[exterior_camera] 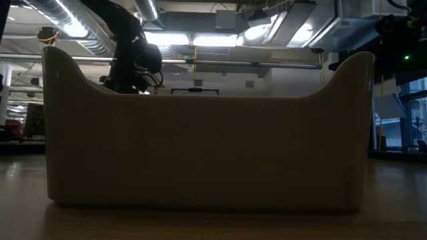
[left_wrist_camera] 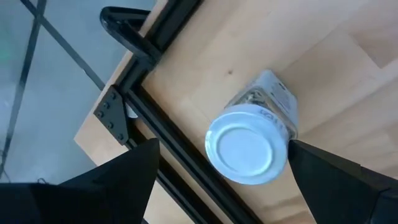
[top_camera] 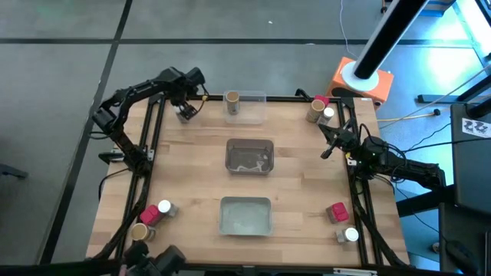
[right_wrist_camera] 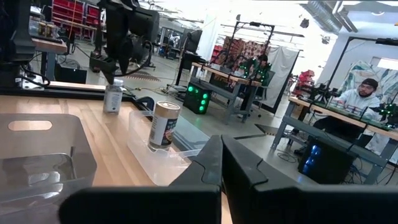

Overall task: Sort spices by type
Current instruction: Put the top left white seasoning bottle into the black bin, then put the top gold seasoning bottle into the transparent bin

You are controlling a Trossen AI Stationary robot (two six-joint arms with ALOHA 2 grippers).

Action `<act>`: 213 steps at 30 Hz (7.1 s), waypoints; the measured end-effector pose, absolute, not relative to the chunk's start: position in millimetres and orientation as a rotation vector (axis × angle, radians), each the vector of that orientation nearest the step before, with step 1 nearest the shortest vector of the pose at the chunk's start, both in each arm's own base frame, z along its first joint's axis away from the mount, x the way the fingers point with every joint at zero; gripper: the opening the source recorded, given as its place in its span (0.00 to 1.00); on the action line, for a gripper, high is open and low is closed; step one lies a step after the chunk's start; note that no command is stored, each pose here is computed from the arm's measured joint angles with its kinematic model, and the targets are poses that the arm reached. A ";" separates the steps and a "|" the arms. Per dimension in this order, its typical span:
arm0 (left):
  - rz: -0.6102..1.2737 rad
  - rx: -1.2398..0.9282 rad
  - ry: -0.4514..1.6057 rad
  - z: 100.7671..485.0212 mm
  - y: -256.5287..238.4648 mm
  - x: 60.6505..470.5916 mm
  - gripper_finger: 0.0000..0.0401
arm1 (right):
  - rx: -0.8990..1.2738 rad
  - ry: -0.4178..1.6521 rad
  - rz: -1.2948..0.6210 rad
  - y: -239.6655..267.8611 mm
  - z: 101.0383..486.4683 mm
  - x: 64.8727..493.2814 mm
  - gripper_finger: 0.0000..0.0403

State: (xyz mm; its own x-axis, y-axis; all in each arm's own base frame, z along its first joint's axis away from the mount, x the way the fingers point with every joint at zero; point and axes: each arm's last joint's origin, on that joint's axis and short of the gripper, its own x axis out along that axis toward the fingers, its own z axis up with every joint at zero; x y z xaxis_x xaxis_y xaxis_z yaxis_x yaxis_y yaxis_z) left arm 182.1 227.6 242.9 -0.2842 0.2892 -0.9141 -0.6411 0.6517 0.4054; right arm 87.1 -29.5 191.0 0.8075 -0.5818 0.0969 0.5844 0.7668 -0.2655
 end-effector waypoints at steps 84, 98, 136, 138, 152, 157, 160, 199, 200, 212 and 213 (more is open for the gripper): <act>0.371 0.021 1.242 273.5 32.8 359.6 0.48 | -0.100 -0.077 -0.548 -27.6 191.1 88.3 0.02; 0.381 0.029 1.382 220.2 38.8 382.0 0.48 | -0.065 -0.078 -0.493 -26.3 190.0 89.2 0.02; 0.432 -0.068 1.208 303.1 27.5 336.5 0.73 | -0.079 -0.071 -0.505 -26.6 189.8 89.1 0.02; 0.434 -0.078 1.191 310.6 24.9 330.7 0.73 | -0.079 -0.087 -0.505 -26.6 191.3 88.9 0.02; 0.488 0.047 1.010 293.5 21.9 261.6 0.73 | -0.067 -0.295 -0.503 -25.7 210.6 85.4 0.02; 0.460 0.048 0.898 269.8 28.2 245.7 0.73 | -0.124 -0.318 -0.594 -28.3 216.2 87.6 0.08; 0.445 0.022 0.840 260.2 32.3 242.0 0.73 | -0.161 -0.224 -0.688 -31.9 215.3 93.3 0.16; 0.395 0.098 0.779 226.6 34.4 239.2 0.73 | 0.145 1.196 -1.025 -199.3 279.8 161.8 0.75; 0.391 0.107 0.781 226.6 34.4 239.2 0.73 | 0.145 1.204 -1.023 -199.1 279.2 162.0 0.74; 0.342 0.226 0.806 226.6 34.4 239.2 0.73 | 0.295 1.155 -0.919 -204.3 269.7 167.1 0.74; 0.336 0.238 0.808 226.6 34.4 239.2 0.73 | 0.320 1.156 -0.918 -207.1 267.1 166.2 0.74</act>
State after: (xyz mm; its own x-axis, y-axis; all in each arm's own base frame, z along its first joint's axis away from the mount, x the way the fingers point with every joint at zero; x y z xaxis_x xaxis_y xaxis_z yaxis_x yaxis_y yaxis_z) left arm 239.2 34.4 226.6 0.6424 0.3817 -0.6645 -0.2020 0.9208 0.3336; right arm 166.2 -207.1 267.1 0.1024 -0.4543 -0.8850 0.7590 0.6108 -0.2257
